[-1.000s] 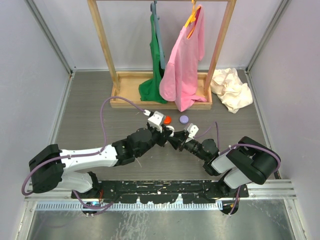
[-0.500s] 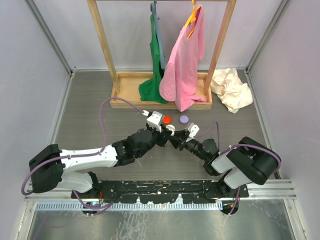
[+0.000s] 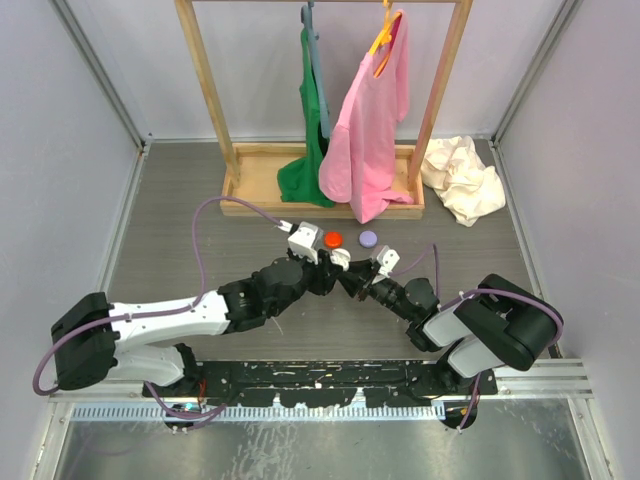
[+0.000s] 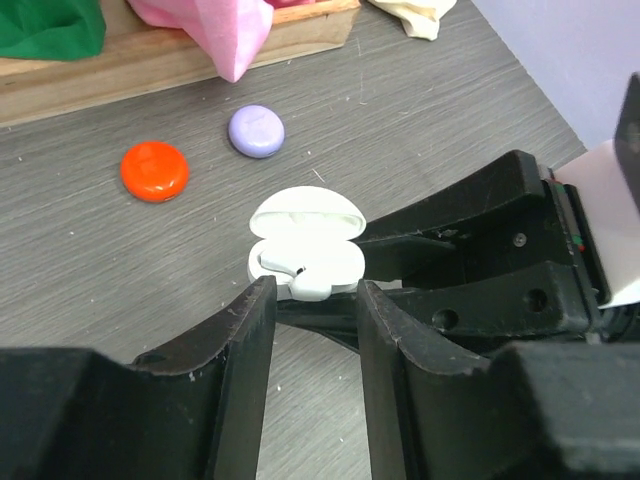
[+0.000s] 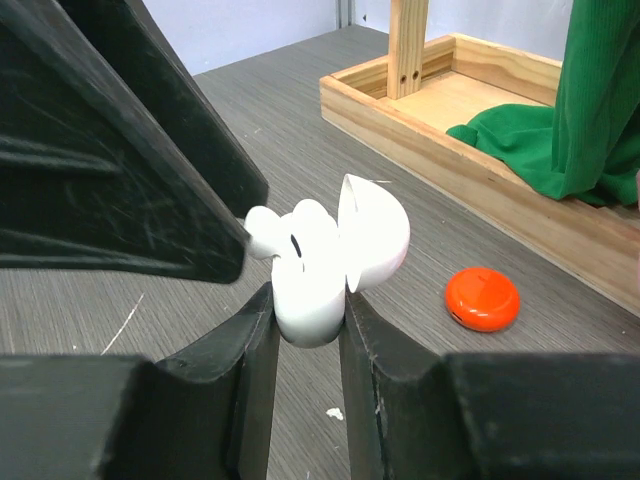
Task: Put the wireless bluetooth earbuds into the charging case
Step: Place the earbud in the charging case.
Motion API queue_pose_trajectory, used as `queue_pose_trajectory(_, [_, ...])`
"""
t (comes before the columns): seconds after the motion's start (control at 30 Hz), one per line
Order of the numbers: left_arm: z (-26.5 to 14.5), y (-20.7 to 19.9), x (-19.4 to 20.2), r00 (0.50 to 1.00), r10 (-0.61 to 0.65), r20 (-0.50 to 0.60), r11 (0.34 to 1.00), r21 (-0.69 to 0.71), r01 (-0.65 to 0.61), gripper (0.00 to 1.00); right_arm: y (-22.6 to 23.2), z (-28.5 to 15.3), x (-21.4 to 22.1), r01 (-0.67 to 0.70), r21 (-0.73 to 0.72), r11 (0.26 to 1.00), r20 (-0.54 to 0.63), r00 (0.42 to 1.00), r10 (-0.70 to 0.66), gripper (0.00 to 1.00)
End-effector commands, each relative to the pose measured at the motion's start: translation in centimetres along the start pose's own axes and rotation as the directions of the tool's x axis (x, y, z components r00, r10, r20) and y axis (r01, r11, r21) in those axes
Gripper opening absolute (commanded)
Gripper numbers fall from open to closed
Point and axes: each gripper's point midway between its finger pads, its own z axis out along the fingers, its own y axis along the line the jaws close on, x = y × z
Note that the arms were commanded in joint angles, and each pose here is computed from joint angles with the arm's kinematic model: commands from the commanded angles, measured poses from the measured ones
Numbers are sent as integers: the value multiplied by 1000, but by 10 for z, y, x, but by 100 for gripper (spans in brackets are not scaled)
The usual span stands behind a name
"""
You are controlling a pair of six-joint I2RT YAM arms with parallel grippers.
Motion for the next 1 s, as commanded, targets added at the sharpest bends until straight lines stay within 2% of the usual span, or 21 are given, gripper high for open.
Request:
queue_pose_trajectory(0.0, [-14, -18, -38, 995, -82, 59, 995, 56, 78, 40, 2, 5, -59, 47, -2, 999, 219, 975, -45, 6])
queue_pose_trajectory(0.2, [-18, -26, -41, 995, -92, 37, 992, 85, 88, 44, 2, 5, -59, 47, -2, 999, 218, 975, -45, 6])
queue_pose_trajectory(0.6, [-10, -18, -41, 999, -32, 27, 999, 33, 31, 57, 4, 5, -60, 46, -10, 999, 221, 974, -43, 6])
queue_pose_trajectory(0.97, [1, -20, -40, 999, -54, -7, 995, 79, 54, 56, 4, 6, -59, 44, -14, 999, 218, 975, -40, 6])
